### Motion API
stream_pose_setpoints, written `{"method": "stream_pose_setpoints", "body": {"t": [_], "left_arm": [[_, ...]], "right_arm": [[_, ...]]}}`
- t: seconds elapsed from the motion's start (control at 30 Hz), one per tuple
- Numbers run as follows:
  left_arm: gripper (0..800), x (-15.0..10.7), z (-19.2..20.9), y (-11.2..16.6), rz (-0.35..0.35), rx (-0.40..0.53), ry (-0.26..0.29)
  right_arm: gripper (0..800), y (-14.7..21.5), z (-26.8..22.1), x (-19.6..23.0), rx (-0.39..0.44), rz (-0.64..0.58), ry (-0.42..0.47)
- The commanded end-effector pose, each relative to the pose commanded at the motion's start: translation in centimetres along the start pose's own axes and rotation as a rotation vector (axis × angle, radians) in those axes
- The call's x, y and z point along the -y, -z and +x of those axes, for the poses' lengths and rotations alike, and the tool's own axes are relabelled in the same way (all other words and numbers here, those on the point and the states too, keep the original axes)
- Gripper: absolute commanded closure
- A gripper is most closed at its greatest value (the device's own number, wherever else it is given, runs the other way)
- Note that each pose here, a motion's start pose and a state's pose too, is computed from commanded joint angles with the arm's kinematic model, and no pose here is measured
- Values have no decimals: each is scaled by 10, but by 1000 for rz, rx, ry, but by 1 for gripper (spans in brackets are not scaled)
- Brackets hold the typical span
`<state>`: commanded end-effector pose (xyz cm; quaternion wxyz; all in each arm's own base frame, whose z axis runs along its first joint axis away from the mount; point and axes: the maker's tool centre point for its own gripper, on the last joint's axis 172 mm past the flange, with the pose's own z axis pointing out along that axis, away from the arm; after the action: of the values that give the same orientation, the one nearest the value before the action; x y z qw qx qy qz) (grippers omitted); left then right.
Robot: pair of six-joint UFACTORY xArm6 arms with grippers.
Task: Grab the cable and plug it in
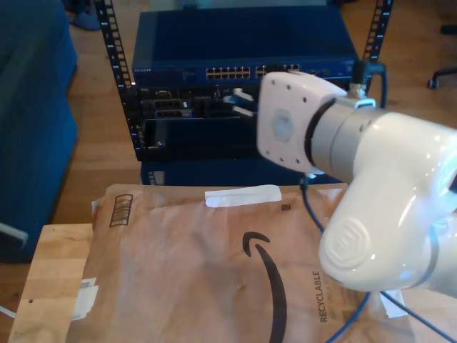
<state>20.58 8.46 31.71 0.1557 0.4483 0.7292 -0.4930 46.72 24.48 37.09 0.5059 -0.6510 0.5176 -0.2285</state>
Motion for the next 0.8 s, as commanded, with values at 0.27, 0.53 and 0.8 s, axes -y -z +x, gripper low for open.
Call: {"method": "stream_pose_setpoints", "body": {"t": [0.27, 0.53, 0.8], "left_arm": [[0, 27, 98, -18, -20, -25, -56], [0, 51, 163, -58, -46, -204, -127], [0, 56, 228, -70, -164, -230, -216]], "right_arm": [[797, -17, 58, 1, -141, 50, 40], [797, -17, 82, 9, -211, 99, 105], [797, -20, 104, 13, -271, 119, 157]]}}
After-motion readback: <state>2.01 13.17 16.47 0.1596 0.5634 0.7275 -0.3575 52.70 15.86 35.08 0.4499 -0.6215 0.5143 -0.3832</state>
